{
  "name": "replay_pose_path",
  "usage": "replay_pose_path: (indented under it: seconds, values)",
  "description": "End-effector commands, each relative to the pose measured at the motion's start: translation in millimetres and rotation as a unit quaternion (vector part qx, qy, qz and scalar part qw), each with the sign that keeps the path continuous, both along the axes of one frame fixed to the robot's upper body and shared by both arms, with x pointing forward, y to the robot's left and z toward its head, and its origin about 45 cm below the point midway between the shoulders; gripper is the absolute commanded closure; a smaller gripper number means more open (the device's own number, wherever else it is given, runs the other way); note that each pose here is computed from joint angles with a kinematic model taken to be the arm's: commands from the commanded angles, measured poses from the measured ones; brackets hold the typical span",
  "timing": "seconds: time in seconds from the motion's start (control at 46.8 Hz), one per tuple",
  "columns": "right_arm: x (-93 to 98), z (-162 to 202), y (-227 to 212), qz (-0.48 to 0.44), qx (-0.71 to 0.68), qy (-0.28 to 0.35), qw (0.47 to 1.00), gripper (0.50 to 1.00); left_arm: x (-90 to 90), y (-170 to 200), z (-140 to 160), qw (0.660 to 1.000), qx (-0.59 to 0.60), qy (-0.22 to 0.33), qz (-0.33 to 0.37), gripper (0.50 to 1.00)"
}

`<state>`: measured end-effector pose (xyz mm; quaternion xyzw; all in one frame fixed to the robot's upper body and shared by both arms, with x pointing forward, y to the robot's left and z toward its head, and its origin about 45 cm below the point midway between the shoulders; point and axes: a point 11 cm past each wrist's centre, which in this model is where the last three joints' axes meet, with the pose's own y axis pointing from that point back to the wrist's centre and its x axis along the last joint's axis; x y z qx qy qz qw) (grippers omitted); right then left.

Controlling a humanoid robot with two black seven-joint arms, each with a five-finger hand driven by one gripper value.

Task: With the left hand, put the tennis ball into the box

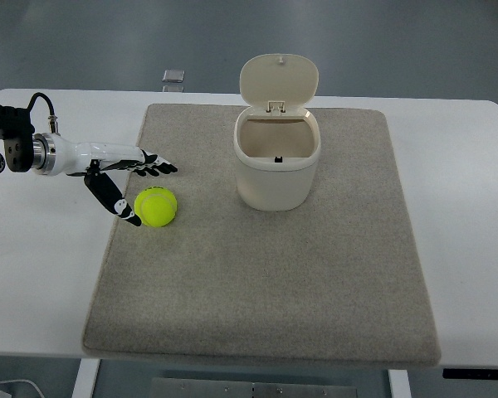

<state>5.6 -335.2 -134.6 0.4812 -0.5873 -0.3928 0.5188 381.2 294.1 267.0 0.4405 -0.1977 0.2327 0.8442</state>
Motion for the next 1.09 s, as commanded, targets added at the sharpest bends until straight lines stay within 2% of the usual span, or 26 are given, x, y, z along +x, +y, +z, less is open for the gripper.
replay_pose_path:
  seconds: [0.0, 0.556, 1.07]
  values:
    - [0.0, 0, 0, 0.000, 0.000, 0.000, 1.000, 0.562, 0.2, 1, -1, 1.000, 0.001, 0.000, 0.001, 0.506]
    - [0.0, 0, 0, 0.000, 0.000, 0.000, 1.000, 0.562, -0.9, -16, -11, 1.000, 0.001, 0.007, -0.018, 0.506]
    - [0.0, 0, 0, 0.000, 0.000, 0.000, 1.000, 0.562, -0.3, -10, -15, 0.999, 0.026, -0.007, -0.027, 0.506]
